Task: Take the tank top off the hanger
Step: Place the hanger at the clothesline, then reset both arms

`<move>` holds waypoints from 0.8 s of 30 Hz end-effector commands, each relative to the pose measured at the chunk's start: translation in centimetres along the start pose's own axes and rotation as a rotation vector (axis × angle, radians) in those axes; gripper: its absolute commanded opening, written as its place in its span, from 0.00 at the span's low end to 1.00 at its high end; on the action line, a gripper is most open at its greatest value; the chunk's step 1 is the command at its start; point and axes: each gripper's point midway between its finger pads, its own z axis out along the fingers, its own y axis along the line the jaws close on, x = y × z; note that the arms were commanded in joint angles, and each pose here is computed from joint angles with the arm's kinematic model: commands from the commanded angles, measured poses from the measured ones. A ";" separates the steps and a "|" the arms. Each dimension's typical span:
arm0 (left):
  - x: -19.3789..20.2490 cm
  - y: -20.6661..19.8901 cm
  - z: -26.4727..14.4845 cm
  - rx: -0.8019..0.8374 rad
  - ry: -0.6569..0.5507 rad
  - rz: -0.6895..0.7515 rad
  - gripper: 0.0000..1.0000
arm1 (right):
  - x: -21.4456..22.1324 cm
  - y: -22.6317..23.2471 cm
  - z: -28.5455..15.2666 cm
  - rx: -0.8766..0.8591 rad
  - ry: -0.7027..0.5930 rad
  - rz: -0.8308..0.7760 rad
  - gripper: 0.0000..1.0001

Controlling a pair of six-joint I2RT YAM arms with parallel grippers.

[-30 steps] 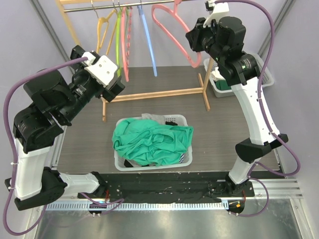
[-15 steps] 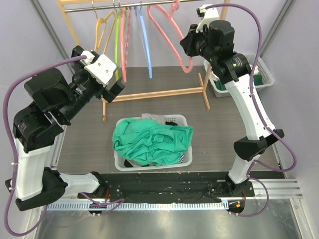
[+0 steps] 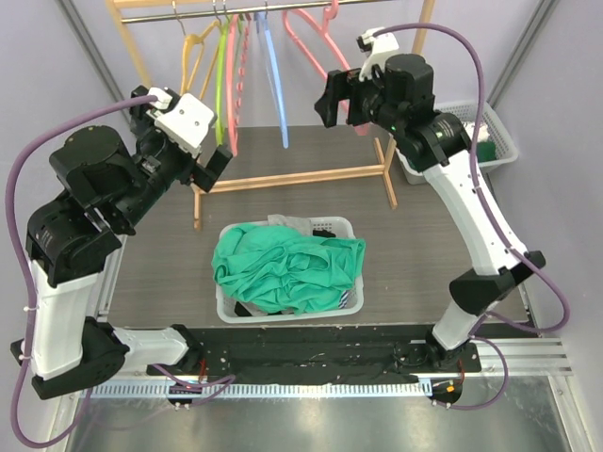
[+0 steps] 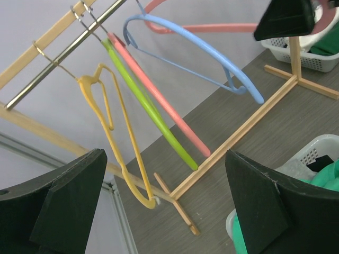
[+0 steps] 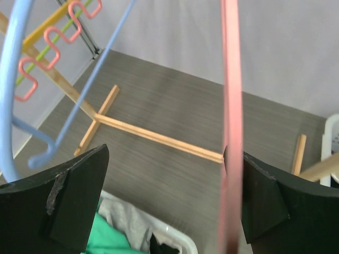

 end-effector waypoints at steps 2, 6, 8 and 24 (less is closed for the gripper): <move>3.0 0.1 -0.4 -0.055 0.129 -0.072 1.00 | -4.5 0.6 -8.7 -0.025 -0.168 -0.016 1.00; 3.5 -0.5 -1.6 -0.024 0.111 -0.130 1.00 | -2.4 0.9 -11.4 -0.050 -0.147 -0.009 1.00; 4.6 -0.1 -1.8 -0.046 0.157 -0.135 1.00 | -0.7 1.0 -11.9 -0.068 -0.115 -0.003 1.00; 24.6 3.2 0.8 -0.268 0.432 -0.663 1.00 | 8.9 -5.4 -18.6 0.255 -0.070 0.119 1.00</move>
